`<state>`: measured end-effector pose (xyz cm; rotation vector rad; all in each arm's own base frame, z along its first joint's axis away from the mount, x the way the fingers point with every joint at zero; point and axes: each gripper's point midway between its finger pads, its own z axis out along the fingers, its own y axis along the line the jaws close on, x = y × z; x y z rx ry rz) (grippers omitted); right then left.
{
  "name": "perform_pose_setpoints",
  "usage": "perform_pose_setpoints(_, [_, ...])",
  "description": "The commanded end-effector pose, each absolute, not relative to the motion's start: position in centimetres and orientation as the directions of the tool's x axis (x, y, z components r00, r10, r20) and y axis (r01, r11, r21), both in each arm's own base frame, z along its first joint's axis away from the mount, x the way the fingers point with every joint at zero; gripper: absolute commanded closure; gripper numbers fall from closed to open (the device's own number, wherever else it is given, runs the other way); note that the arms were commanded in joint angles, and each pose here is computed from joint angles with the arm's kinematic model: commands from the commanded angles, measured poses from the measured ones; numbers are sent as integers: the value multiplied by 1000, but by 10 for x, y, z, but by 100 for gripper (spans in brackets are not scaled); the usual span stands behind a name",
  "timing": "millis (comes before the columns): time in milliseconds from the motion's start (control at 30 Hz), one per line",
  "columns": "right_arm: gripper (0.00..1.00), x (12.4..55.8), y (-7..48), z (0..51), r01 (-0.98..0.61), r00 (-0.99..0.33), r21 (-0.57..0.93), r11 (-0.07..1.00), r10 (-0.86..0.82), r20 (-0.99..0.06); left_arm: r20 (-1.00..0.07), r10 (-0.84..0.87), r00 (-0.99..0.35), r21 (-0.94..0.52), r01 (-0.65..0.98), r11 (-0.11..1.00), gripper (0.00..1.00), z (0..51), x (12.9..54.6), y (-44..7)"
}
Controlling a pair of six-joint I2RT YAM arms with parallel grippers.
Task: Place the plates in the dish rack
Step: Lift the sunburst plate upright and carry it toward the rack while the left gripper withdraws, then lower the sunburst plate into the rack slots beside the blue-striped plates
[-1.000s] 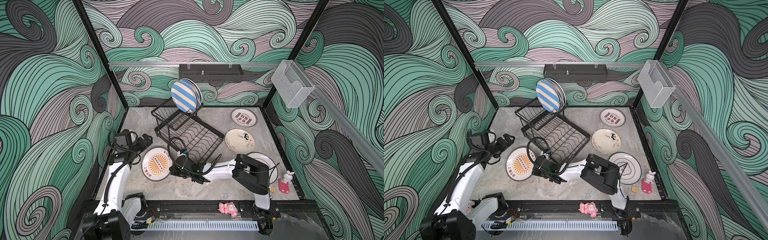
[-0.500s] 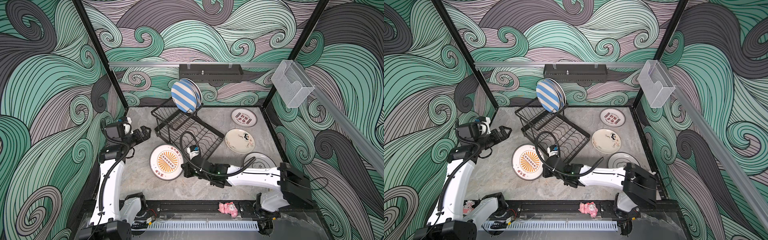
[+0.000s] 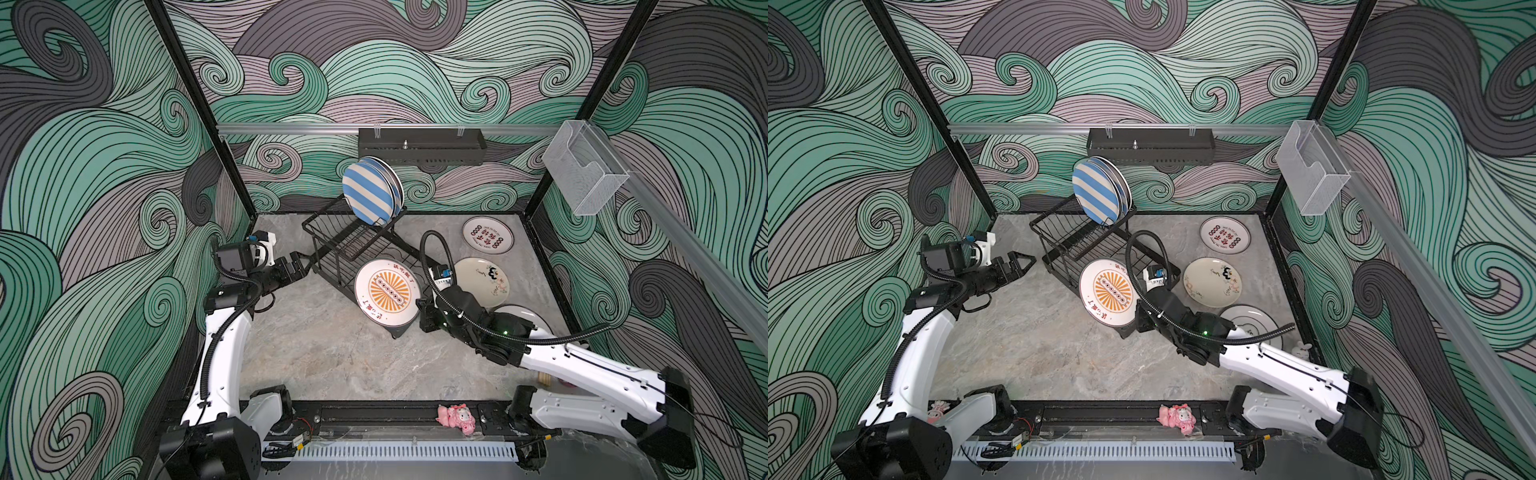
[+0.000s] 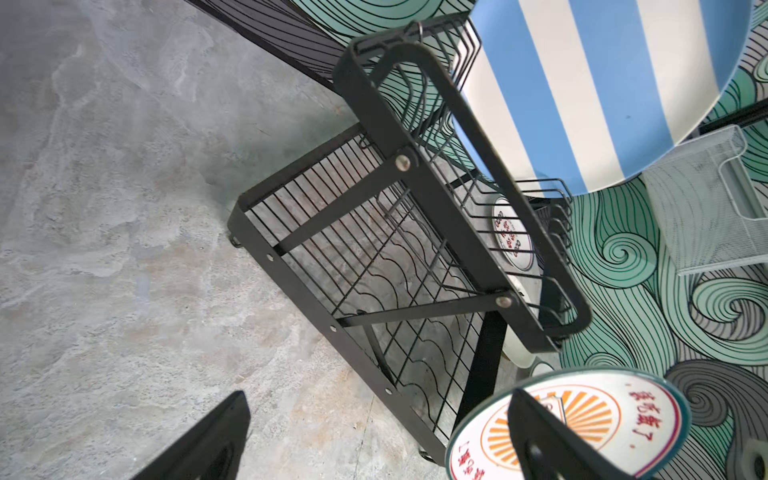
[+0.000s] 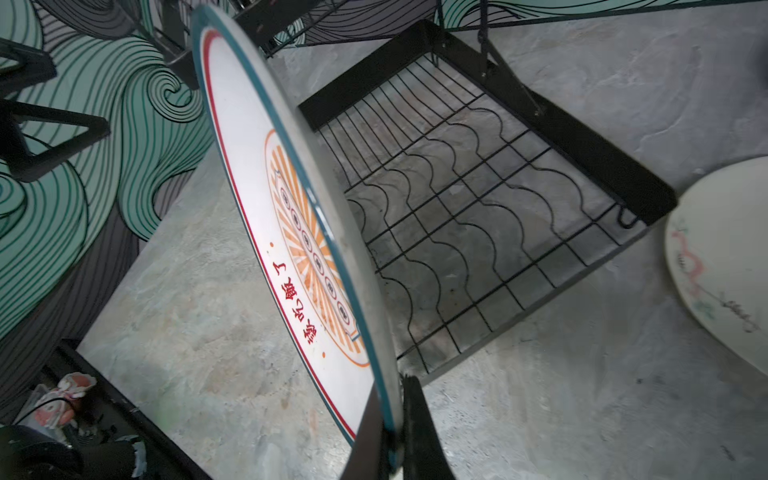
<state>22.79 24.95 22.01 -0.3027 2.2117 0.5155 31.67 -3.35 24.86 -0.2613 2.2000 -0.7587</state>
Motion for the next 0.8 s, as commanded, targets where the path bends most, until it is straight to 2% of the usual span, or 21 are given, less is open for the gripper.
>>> perform_pose_setpoints(0, [100, 233, 226, 256, -405, -559, 172, 898, -95, -823, -629, -375, -680, -602, 121, 789, 2, 252, 316, -41])
perform_pose_setpoints(333, [100, 271, 200, 350, -349, -334, -78, 934, -202, -921, -618, -333, -712, -618, 178, 766, 1, 241, 311, -61])
perform_pose_setpoints(767, [100, 330, 222, 453, -223, -92, -208, 952, -233, -968, -605, -298, -738, -621, 204, 756, 1, 232, 307, -78])
